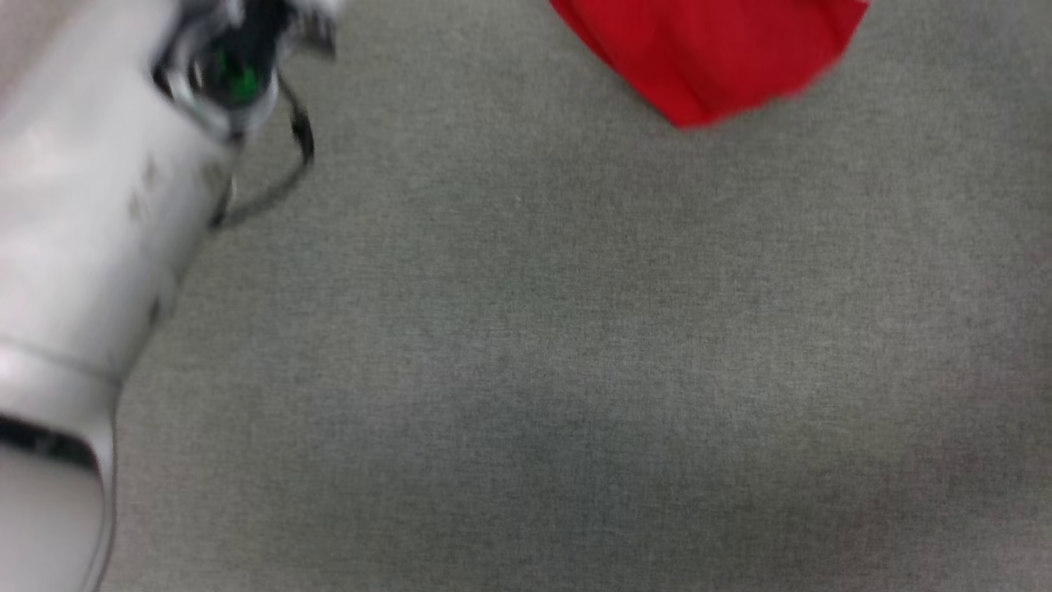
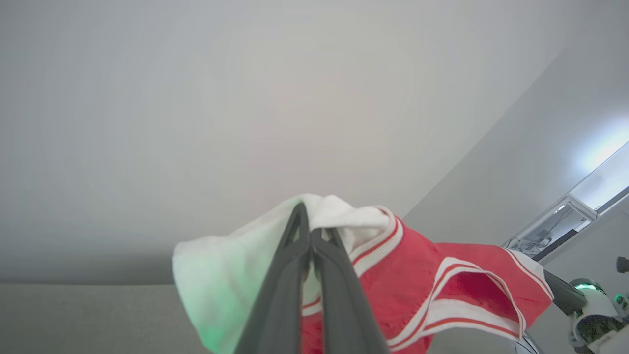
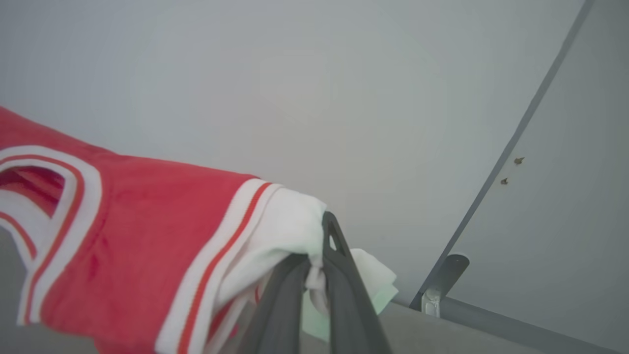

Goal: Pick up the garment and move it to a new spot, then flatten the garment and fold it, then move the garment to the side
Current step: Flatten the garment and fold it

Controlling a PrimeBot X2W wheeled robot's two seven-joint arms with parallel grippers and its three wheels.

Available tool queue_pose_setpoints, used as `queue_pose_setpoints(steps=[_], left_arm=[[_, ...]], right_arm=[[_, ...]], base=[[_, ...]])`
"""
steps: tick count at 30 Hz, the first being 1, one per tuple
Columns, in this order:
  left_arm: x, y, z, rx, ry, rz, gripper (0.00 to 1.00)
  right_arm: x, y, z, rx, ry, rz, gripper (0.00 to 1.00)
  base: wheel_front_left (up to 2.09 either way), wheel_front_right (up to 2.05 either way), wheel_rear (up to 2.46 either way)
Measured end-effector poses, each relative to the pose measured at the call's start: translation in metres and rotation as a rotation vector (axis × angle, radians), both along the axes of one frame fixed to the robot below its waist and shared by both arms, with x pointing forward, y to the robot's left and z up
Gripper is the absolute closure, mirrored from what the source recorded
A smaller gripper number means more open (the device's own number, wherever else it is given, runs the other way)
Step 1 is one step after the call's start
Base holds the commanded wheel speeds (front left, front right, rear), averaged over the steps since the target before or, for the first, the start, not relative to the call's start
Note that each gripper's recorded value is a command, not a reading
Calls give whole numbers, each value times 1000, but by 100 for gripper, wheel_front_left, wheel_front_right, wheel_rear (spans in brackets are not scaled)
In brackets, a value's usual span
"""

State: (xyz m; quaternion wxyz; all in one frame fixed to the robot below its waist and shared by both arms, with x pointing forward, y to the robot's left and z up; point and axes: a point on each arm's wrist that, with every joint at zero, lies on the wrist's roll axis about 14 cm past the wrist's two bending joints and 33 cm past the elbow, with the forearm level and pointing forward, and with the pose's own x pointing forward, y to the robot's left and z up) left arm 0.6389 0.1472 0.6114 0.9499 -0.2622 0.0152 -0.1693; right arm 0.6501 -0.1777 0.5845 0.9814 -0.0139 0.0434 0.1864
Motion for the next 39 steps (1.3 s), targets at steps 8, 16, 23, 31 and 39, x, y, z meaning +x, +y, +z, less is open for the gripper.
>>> queue_pose_setpoints(steps=[8, 16, 23, 31, 39], left_arm=[[47, 10, 126, -101, -327, 154, 100], [44, 3, 118, -119, -312, 149, 100], [5, -14, 6, -95, -66, 18, 100], [-67, 6, -91, -66, 136, -16, 100], [-146, 6, -138, -103, 274, -18, 100]], right_arm=[[52, -28, 118, 200, -310, -167, 100], [47, -18, 115, 176, -288, -157, 100], [7, -21, 13, 116, -24, -89, 100], [-64, -37, -67, 78, 202, -31, 100], [-139, -37, -108, 81, 337, 19, 100]], base=[[0, 0, 0], [0, 0, 0], [0, 0, 0], [0, 0, 0], [0, 0, 0]])
